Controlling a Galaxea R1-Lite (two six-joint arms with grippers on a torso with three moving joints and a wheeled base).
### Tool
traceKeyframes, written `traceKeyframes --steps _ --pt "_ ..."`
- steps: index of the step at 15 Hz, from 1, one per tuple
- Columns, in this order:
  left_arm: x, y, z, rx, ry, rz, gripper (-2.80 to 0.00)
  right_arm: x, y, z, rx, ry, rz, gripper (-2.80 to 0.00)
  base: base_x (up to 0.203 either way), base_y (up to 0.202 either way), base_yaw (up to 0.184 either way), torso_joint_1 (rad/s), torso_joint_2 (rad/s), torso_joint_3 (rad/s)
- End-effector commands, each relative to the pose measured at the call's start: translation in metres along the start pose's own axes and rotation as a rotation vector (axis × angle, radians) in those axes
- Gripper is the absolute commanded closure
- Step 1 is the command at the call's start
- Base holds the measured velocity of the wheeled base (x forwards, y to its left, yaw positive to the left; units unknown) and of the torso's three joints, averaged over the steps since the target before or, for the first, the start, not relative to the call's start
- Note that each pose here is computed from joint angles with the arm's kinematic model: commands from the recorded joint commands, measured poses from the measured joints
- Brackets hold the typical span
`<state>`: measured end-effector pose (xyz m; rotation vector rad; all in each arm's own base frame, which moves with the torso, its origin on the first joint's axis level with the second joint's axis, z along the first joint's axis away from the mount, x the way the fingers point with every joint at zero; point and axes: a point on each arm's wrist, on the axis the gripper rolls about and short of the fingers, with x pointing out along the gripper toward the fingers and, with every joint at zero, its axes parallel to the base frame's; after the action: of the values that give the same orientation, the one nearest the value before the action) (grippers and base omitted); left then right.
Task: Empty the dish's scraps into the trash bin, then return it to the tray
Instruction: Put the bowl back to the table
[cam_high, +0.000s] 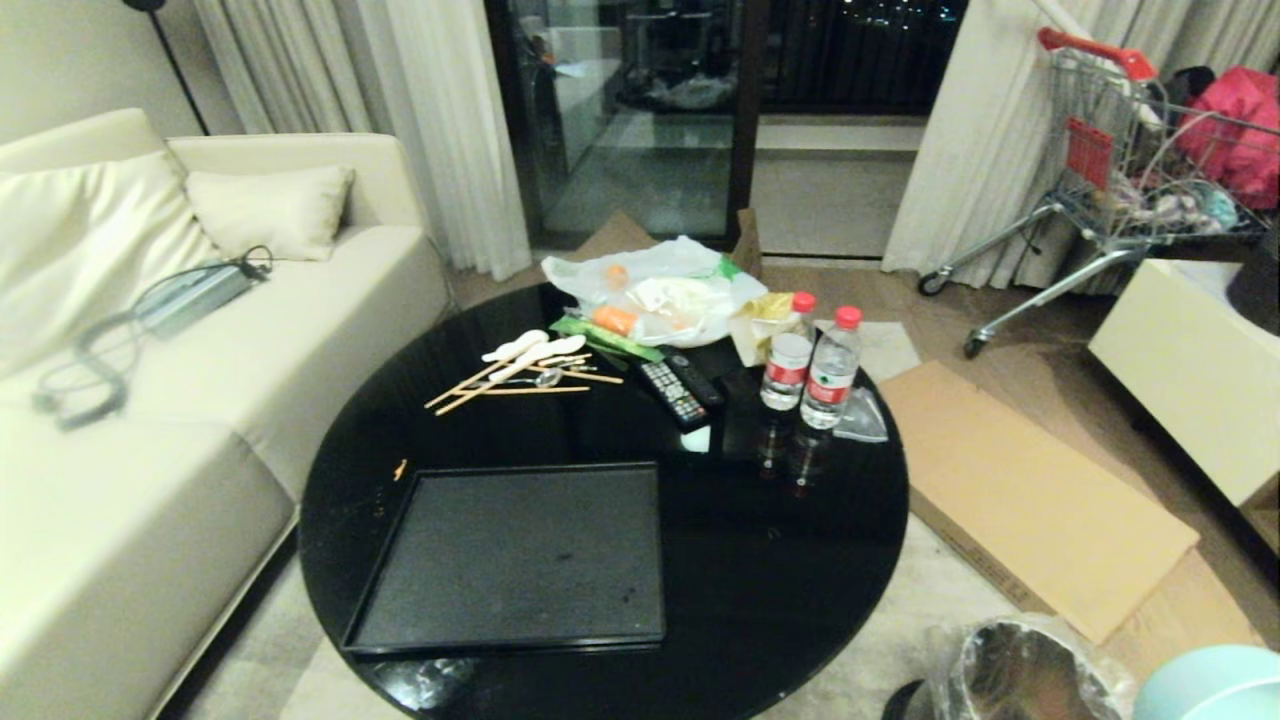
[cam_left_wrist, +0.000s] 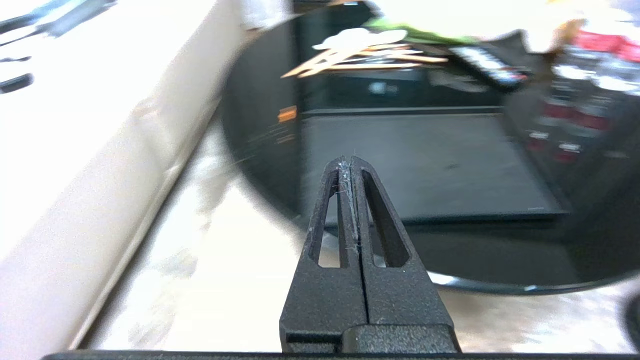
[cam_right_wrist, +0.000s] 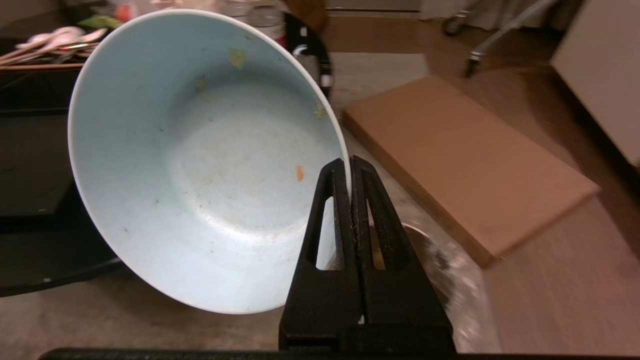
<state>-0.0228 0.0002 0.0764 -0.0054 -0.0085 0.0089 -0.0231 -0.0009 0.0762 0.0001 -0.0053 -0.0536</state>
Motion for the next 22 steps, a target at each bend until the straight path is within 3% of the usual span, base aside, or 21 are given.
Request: traceKeyframes --steps 1,5,13,16,19,22 --pt "0.000 0.000 0.000 -0.001 -0.001 0.000 0.00 0.000 0.000 0.000 0.000 0.001 0.000 0.00 0.001 -0.009 0.167 0.002 0.00 0.002" --pt "0.000 0.000 0.000 -0.002 -0.001 0.000 0.00 0.000 0.000 0.000 0.000 0.001 0.000 0.00 -0.001 -0.008 0.134 0.011 0.00 0.005" --pt "0.000 0.000 0.000 -0.004 -0.001 0.000 0.00 0.000 0.000 0.000 -0.020 0.004 0.003 0.00 0.000 0.000 0.000 0.000 0.00 0.000" --pt "0.000 0.000 0.000 -0.004 -0.001 0.000 0.00 -0.001 0.001 0.000 -0.065 0.026 0.050 0.00 0.000 0.000 0.000 0.000 0.00 0.000" --pt "0.000 0.000 0.000 -0.004 -0.001 0.000 0.00 0.002 0.002 0.016 -0.090 0.052 0.092 0.00 0.000 0.000 0.000 0.000 0.00 0.000" --pt "0.000 0.000 0.000 -0.004 -0.001 0.000 0.00 0.022 0.005 0.050 -0.085 0.161 0.170 0.00 0.000 0.000 0.000 0.000 0.00 0.000"
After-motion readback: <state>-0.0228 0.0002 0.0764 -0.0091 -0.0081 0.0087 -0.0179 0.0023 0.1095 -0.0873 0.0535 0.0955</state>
